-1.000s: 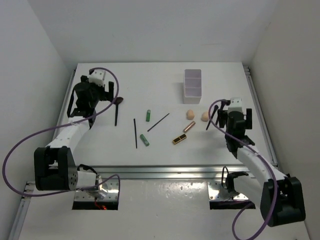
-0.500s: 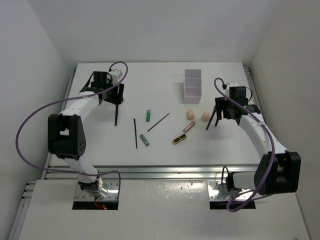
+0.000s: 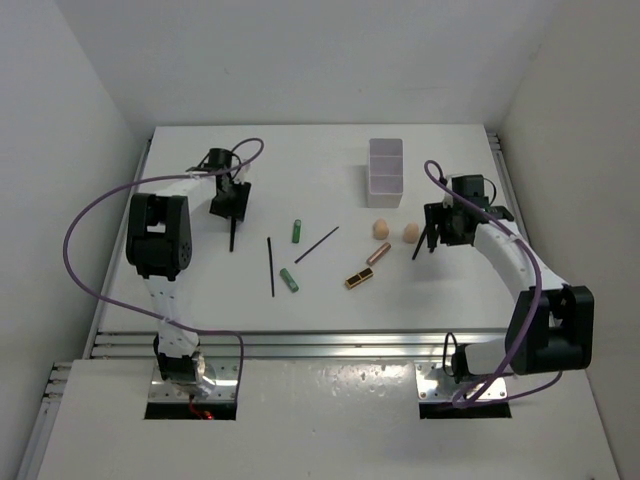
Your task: Organize the makeup
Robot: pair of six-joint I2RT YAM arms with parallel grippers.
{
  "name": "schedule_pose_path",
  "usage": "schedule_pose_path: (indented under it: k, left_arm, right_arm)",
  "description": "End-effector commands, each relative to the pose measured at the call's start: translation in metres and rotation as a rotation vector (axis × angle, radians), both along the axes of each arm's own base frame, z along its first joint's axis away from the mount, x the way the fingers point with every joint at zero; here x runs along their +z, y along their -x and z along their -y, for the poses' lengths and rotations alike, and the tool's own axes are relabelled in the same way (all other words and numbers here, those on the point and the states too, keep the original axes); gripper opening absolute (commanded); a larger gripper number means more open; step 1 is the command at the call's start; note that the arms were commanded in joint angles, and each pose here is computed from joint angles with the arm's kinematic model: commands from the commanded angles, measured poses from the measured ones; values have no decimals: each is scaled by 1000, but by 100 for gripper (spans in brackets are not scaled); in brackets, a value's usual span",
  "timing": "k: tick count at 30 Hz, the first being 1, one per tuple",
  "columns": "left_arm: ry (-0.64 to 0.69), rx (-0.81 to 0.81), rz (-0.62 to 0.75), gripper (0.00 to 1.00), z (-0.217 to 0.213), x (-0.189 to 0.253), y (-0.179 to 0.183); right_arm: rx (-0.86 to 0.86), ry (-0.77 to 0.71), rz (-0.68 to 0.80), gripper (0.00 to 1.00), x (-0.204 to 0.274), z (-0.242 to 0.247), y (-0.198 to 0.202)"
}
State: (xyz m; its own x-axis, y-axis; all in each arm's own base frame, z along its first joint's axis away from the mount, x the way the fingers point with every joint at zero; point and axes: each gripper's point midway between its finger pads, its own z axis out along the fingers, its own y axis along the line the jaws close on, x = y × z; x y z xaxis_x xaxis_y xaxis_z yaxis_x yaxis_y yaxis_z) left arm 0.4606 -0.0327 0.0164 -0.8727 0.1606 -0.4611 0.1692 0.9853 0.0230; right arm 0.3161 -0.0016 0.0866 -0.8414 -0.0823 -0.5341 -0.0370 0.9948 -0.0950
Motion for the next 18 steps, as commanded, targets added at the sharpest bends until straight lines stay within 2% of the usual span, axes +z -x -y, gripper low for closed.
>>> schedule_pose_path:
  k: [1, 3, 5, 6, 8, 12, 15, 18]
  left_arm:
    - [32, 48, -12, 55, 7, 3, -2]
    - [16, 70, -51, 55, 4, -7, 6]
    - [9, 85, -84, 49, 2, -17, 13]
    - [7, 85, -97, 40, 2, -21, 18]
    - [7, 94, -108, 30, -2, -25, 19]
    - [15, 99, -140, 0, -1, -35, 24]
    - [10, 103, -115, 0, -2, -26, 18]
    - [29, 73, -3, 0, -2, 14, -9]
  right_arm:
    - [-10, -22, 4, 76, 2, -3, -2]
    - [-9, -24, 5, 76, 3, -3, -4]
    - [-7, -13, 6, 76, 5, -2, -4]
    - [-9, -12, 7, 76, 5, -1, -4]
    - [-7, 5, 10, 76, 7, 1, -3]
    - [-22, 34, 29, 76, 12, 8, -4]
    - [-19, 37, 38, 76, 14, 8, -5]
    - [-19, 18, 41, 76, 15, 5, -5]
